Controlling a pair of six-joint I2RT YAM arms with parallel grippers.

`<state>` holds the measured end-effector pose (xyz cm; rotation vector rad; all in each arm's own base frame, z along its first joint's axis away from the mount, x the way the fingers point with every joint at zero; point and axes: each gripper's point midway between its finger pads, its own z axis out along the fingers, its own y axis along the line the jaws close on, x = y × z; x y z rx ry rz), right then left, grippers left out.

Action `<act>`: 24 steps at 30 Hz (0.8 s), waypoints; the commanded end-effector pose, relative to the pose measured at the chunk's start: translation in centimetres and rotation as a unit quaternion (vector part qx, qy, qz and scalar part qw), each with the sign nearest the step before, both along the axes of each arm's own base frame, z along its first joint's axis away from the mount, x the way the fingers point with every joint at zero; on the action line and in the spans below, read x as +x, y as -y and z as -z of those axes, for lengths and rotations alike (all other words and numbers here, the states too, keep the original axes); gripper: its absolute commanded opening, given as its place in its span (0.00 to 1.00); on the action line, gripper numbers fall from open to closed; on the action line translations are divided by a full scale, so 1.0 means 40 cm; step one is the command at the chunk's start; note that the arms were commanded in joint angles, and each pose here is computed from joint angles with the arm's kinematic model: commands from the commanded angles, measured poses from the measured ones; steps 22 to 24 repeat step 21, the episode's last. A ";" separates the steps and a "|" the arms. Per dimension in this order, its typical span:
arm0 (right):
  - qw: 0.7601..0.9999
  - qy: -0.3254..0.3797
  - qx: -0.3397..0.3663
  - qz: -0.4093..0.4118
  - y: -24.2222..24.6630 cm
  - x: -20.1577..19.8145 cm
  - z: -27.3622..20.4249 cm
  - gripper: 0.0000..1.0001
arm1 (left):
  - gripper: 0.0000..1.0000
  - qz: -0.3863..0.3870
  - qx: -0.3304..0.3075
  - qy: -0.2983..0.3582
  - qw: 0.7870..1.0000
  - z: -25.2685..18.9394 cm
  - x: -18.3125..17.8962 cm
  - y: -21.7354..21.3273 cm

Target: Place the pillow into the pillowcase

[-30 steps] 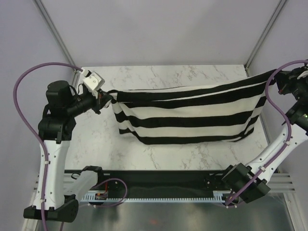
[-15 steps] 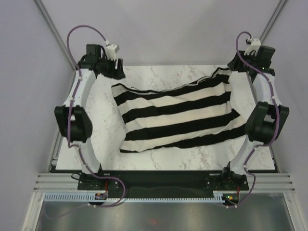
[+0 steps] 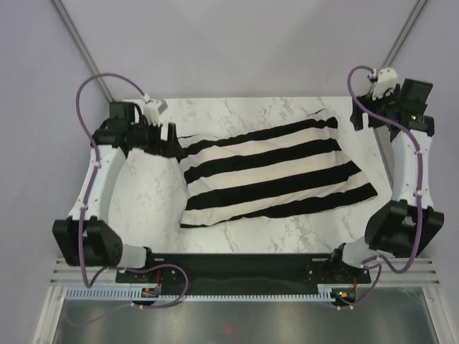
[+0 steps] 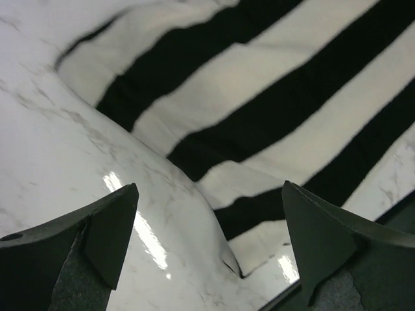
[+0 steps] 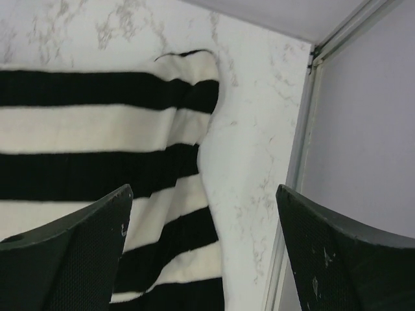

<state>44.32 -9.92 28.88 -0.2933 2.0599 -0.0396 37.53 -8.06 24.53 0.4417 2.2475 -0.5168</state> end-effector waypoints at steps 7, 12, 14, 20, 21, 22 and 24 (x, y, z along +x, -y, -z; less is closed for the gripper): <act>0.978 -0.160 0.036 -0.127 -0.181 -0.369 0.188 0.98 | 1.00 0.019 -0.008 -0.064 0.998 0.095 -0.315 0.013; 0.971 -0.209 0.045 -0.108 -0.196 -0.471 0.258 0.98 | 1.00 0.016 0.044 -0.074 0.996 0.124 -0.332 -0.027; 0.967 -0.227 0.050 -0.105 -0.203 -0.502 0.302 0.98 | 1.00 0.025 0.043 -0.078 0.996 0.143 -0.344 -0.023; 0.970 -0.221 0.055 -0.090 -0.203 -0.506 0.299 0.98 | 1.00 0.022 0.037 -0.073 0.996 0.157 -0.340 -0.020; 0.970 -0.219 0.055 -0.089 -0.201 -0.499 0.294 0.98 | 1.00 0.020 0.036 -0.071 0.997 0.154 -0.337 -0.019; 0.970 -0.219 0.055 -0.089 -0.201 -0.499 0.294 0.98 | 1.00 0.020 0.036 -0.071 0.997 0.154 -0.337 -0.019; 0.970 -0.219 0.055 -0.089 -0.201 -0.499 0.294 0.98 | 1.00 0.020 0.036 -0.071 0.997 0.154 -0.337 -0.019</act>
